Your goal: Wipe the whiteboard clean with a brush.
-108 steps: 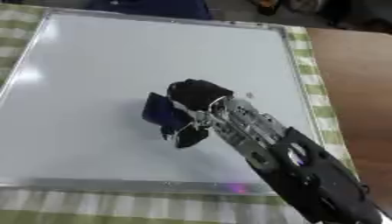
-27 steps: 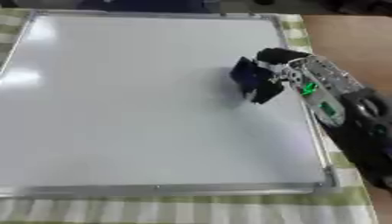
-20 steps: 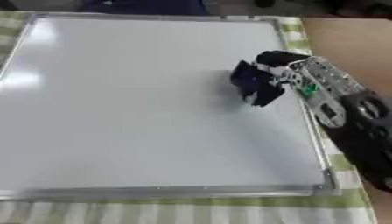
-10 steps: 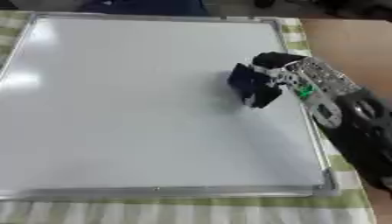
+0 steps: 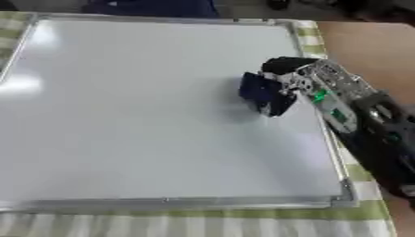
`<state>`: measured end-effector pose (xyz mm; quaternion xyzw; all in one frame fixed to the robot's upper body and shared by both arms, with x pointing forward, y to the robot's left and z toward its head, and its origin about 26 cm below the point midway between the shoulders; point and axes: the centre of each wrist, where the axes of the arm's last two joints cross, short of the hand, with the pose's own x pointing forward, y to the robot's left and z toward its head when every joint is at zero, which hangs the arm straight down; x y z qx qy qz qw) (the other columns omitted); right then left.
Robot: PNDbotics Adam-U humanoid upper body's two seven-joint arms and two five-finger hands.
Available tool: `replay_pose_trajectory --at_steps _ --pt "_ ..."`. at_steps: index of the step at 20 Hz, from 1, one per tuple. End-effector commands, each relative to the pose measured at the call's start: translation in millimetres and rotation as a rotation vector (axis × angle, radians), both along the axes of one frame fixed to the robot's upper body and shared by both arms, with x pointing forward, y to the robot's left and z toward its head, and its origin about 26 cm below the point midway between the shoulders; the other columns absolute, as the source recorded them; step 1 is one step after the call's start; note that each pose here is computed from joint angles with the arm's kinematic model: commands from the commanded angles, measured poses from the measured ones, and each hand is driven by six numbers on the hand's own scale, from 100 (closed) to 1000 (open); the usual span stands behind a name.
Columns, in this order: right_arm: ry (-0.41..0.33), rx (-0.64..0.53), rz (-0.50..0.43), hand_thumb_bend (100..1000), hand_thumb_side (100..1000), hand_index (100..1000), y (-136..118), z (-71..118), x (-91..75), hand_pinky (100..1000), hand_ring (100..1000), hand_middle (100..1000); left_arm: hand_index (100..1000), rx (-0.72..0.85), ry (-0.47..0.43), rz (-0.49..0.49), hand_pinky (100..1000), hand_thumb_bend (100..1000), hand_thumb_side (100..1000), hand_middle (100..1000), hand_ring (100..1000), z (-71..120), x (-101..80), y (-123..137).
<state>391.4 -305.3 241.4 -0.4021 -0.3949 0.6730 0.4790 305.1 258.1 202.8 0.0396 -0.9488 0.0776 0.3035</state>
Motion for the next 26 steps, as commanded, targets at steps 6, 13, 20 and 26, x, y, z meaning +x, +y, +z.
replay_pose_trajectory --at_steps 6,13,20,26 --pt "0.111 0.040 0.047 100 142 676 4 -3.3 -10.2 553 729 509 828 0.006 -0.031 -0.004 656 286 1000 762 777 7.9 -2.5 1" --pt "0.145 0.053 0.058 100 157 693 8 -0.3 -17.0 545 726 513 828 0.006 -0.031 -0.005 656 287 1000 762 777 8.0 -2.5 1" --pt "0.138 0.042 0.043 100 134 681 7 -1.5 -14.5 542 726 510 828 0.006 -0.035 -0.008 656 285 1000 763 777 8.9 -2.2 0" --pt "0.091 0.009 -0.004 100 133 689 3 -4.2 -8.7 543 736 520 828 0.007 -0.037 -0.011 657 284 1000 764 778 9.4 -2.0 -1"
